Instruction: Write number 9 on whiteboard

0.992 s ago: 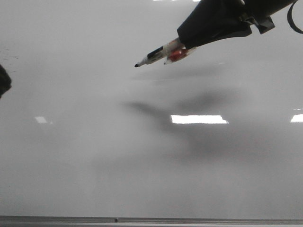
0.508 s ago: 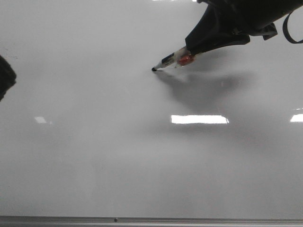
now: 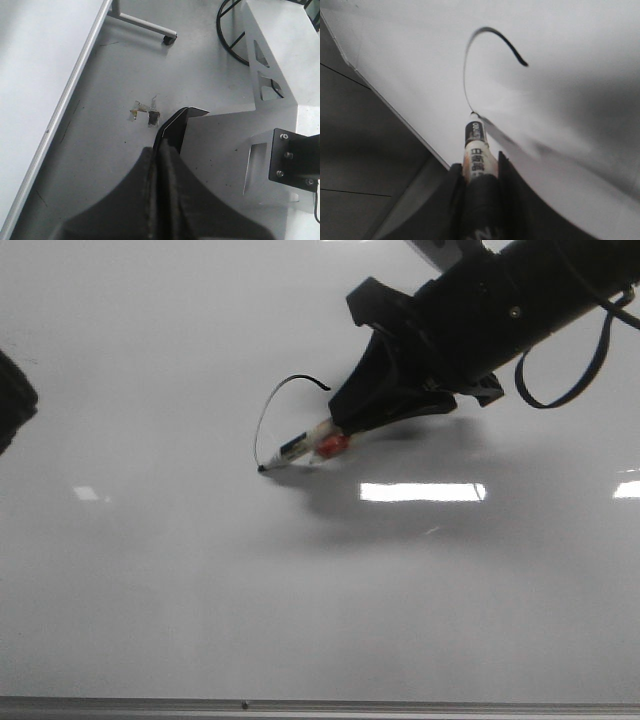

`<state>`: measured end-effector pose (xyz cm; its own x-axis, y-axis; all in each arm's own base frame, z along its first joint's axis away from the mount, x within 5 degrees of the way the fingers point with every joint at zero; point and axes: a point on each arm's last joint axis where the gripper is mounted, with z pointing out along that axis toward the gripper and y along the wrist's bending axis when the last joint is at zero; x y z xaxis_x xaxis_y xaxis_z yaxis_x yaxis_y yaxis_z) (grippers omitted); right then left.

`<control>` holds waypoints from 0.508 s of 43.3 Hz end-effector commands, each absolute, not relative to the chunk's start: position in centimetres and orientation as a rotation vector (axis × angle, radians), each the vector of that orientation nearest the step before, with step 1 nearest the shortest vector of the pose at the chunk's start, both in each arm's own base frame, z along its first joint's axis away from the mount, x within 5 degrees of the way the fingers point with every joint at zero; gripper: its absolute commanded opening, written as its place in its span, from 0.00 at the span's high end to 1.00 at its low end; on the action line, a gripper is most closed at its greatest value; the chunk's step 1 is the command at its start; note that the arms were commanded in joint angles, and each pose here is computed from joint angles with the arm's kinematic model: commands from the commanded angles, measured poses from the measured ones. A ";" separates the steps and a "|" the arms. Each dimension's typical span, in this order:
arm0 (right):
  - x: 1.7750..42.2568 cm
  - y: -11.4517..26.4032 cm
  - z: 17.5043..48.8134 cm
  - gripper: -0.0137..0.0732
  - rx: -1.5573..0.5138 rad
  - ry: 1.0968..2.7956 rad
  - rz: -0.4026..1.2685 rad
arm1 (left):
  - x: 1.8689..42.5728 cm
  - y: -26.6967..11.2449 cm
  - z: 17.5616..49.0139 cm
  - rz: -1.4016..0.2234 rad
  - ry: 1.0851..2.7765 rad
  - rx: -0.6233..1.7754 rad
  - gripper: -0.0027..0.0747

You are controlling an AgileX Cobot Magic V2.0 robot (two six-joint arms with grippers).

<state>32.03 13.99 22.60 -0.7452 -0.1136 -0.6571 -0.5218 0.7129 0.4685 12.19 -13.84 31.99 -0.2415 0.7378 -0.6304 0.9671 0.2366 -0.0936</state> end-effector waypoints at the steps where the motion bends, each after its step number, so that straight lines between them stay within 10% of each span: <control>1: 32.2 11.5 25.5 0.91 -0.371 2.214 0.784 | 12.1 -14.1 33.4 -0.705 2.000 1.484 0.99; 22: 32.2 9.8 29.3 0.91 -0.370 2.102 0.746 | 12.4 -14.3 33.6 -0.690 1.981 1.446 0.99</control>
<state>32.11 10.51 27.66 -0.6406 -0.0370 -0.7670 -0.5222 0.7533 0.3998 12.57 -13.97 32.15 -0.2384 0.7180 -0.6539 0.9635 0.2591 -0.0668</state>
